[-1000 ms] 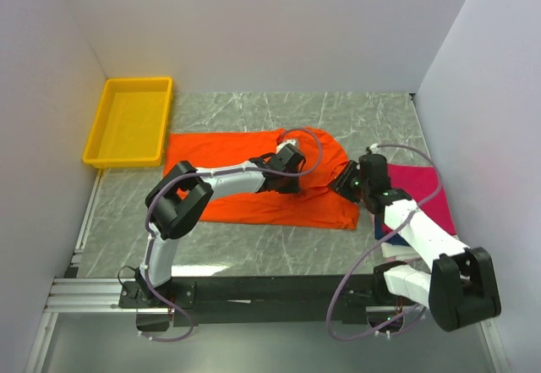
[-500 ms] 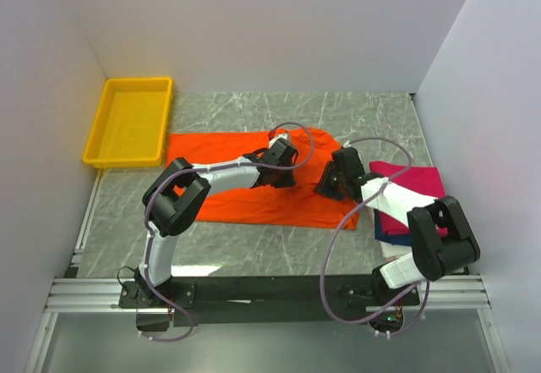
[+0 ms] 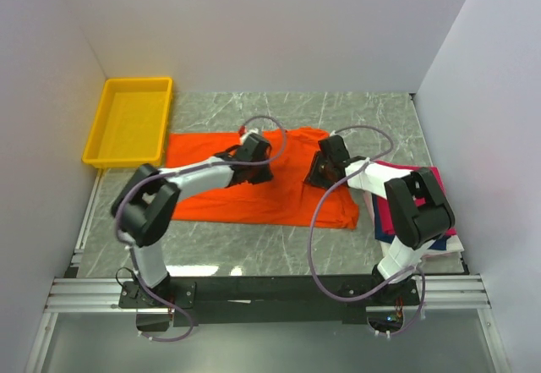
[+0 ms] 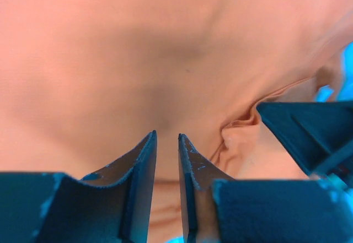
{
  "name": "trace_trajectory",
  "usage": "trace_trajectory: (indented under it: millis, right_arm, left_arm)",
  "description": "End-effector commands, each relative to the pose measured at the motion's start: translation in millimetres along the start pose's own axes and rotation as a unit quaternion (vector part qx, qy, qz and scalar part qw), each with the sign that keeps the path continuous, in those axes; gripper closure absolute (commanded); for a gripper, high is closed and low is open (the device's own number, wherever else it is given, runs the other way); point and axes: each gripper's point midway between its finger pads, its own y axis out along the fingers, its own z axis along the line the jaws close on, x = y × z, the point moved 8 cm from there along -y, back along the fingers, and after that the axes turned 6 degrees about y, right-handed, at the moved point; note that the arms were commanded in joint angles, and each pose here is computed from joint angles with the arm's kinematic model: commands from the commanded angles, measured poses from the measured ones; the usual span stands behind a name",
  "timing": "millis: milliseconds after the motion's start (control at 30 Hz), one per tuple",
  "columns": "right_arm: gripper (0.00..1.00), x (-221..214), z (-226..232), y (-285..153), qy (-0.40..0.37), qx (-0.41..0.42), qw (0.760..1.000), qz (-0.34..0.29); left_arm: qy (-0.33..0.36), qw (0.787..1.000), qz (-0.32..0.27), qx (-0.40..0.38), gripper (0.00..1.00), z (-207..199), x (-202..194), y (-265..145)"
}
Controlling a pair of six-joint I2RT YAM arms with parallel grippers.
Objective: Fold and stack the t-shirts
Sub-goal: Fold the tshirt
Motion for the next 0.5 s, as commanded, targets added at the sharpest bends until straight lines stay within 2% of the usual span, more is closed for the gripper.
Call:
trace_trajectory:
  millis: [0, 167, 300, 333, 467]
  right_arm:
    - [0.60, 8.7, 15.8, 6.1, -0.016, 0.016, 1.000, -0.009]
    - [0.58, 6.1, 18.1, 7.6, -0.026, 0.004, 1.000, -0.012]
    - [0.45, 15.7, 21.8, -11.3, -0.025, 0.007, 0.998, -0.048]
    - [0.40, 18.7, 22.0, -15.3, -0.026, 0.004, 0.998, -0.060]
    - [0.33, 28.1, 27.8, -37.8, -0.027, 0.009, 0.996, -0.086]
  left_arm:
    - [-0.051, 0.996, -0.072, -0.011, 0.71, 10.7, 38.4, -40.3]
    - [-0.096, 0.991, -0.095, 0.009, 0.65, 46.7, 41.9, -73.3]
    - [-0.142, 0.984, -0.106, 0.024, 0.55, 81.3, 40.3, -90.6]
    - [-0.152, 0.982, -0.106, 0.029, 0.55, 90.2, 35.4, -95.9]
    - [-0.214, 0.968, -0.106, 0.078, 0.55, 127.1, 28.3, -109.0]
